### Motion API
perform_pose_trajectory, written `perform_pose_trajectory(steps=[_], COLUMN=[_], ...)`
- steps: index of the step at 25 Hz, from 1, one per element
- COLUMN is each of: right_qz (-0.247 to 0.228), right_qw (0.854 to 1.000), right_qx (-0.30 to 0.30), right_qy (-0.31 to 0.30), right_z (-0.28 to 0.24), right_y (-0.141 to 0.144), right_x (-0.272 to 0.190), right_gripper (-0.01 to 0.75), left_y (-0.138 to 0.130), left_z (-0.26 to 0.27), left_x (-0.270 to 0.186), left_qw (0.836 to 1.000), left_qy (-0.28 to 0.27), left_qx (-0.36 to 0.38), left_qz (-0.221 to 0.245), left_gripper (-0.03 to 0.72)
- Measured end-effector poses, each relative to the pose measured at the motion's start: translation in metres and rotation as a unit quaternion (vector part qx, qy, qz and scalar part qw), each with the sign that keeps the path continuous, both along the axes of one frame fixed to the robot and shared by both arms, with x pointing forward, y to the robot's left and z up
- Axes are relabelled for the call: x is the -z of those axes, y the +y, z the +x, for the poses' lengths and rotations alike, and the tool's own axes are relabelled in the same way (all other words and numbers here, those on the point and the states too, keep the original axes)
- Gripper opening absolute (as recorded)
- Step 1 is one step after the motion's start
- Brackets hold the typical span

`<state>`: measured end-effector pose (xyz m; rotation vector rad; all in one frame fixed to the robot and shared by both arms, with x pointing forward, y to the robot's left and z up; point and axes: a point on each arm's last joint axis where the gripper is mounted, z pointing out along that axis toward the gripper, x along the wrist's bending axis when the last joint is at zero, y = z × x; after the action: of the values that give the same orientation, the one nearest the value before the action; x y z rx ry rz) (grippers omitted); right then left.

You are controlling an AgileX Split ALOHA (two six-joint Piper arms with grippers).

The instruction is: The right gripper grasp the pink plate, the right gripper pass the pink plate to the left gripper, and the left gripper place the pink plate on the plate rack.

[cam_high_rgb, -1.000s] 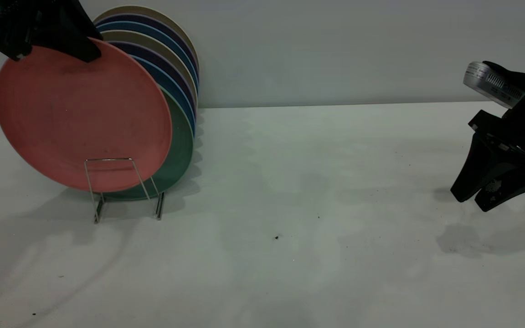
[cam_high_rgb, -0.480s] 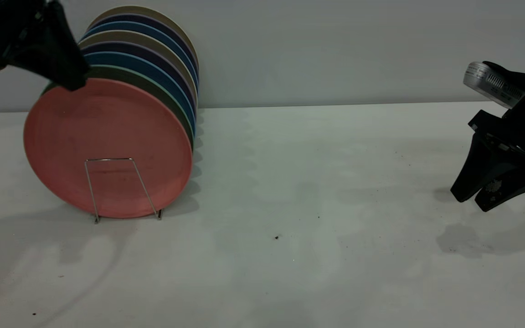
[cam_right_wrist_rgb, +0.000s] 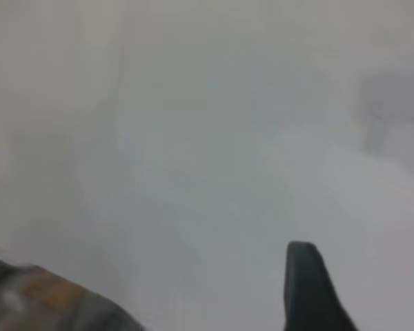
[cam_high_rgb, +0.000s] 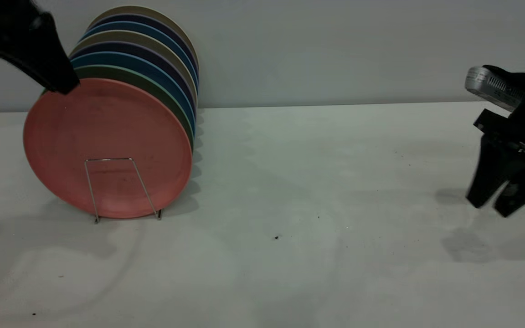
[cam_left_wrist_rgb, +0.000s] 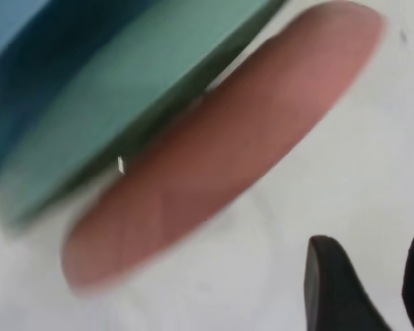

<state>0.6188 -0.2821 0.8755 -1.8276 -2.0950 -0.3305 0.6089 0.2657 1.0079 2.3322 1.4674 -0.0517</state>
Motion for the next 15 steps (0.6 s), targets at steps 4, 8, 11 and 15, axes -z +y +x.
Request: perform_pose_trajectory(steps=[4,8,11,15], right_qz=[-0.129,-0.218,-0.244,-0.244], right_qw=[0.990,0.968,0.959,0.958], right_qx=[-0.054,-0.107,-0.122,-0.099], right_qy=[-0.013,-0.062,-0.079,-0.116], right_z=[-0.005,-0.019,-0.033,-0.051], right_y=[0.023,0.061,0.075,0.071], right_x=[-0.033,-0.074,-0.103,-0.149], right_gripper=[0.417,0.417,0.417,0.417], left_y=[0.019,0.030,0.032,0.036], left_z=[-0.008,-0.023,-0.040,-0.079], left_x=[-0.010,-0.029,-0.052,-0.079], left_qw=[0.987,0.979,0.978,0.977], left_qy=[0.046,0.053,0.038,0.005], left_qx=[-0.148,-0.178,-0.178,-0.189], left_qz=[0.040,0.089,0.100,0.098], left_gripper=[0.333,0.349,0.369,0.394])
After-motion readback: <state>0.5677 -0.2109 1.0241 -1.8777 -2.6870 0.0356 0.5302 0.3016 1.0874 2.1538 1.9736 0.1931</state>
